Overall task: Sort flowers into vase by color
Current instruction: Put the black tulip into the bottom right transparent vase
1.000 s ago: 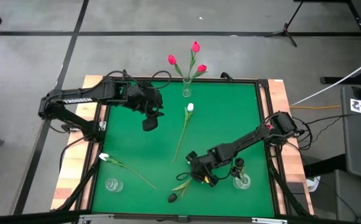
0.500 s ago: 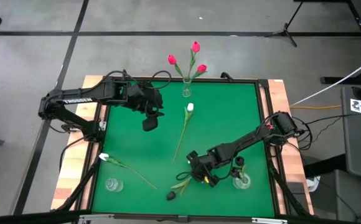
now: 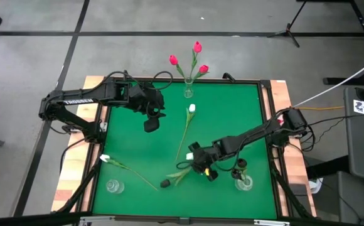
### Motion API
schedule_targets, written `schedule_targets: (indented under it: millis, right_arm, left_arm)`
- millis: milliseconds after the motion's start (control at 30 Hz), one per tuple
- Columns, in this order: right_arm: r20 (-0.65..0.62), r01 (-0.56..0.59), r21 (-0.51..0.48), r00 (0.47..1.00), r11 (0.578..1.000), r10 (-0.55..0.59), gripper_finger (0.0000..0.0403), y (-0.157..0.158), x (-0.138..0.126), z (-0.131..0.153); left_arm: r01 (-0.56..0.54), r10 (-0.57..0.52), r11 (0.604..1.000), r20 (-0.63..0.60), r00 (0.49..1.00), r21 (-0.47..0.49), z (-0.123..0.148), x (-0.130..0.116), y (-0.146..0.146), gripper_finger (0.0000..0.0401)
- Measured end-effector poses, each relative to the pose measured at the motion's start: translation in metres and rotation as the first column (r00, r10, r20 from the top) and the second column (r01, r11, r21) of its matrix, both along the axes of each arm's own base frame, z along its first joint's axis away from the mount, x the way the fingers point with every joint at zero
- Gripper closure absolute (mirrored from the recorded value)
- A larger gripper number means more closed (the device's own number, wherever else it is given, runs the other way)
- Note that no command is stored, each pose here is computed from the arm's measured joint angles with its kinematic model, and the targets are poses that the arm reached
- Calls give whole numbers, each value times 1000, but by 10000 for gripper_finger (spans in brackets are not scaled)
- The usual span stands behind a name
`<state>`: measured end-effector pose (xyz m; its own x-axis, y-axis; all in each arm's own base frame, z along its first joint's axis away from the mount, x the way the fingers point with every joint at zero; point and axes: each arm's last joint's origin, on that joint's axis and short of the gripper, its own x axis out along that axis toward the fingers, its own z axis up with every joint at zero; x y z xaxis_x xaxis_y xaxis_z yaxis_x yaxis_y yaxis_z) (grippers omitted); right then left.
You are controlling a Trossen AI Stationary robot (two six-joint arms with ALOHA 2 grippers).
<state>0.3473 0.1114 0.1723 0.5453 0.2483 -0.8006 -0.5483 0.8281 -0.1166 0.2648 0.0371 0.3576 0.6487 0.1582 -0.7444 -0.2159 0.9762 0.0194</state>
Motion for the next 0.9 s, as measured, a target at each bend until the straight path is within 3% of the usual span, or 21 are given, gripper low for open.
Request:
schedule_targets:
  millis: [233, 467, 667, 900]
  right_arm:
    - [128, 40, 43, 991, 998, -45, 402, -17, -4, 40]
    - [326, 78, 98, 940, 992, -106, 402, -35, -12, 91]
    - [471, 121, 121, 867, 985, -164, 402, -52, -34, 136]
    - [615, 227, 79, 755, 971, -226, 402, -69, -80, 186]
  left_arm:
    - [-1, 1, 1000, 0, 1000, 0, 0, 0, 0, 257]
    - [1, -1, 1000, -1, 1000, 1, 0, 0, 0, 257]
    - [5, -5, 1000, -1, 1000, 4, 0, 0, 0, 257]
    - [17, -17, 1000, 0, 1000, 18, 0, 0, 0, 258]
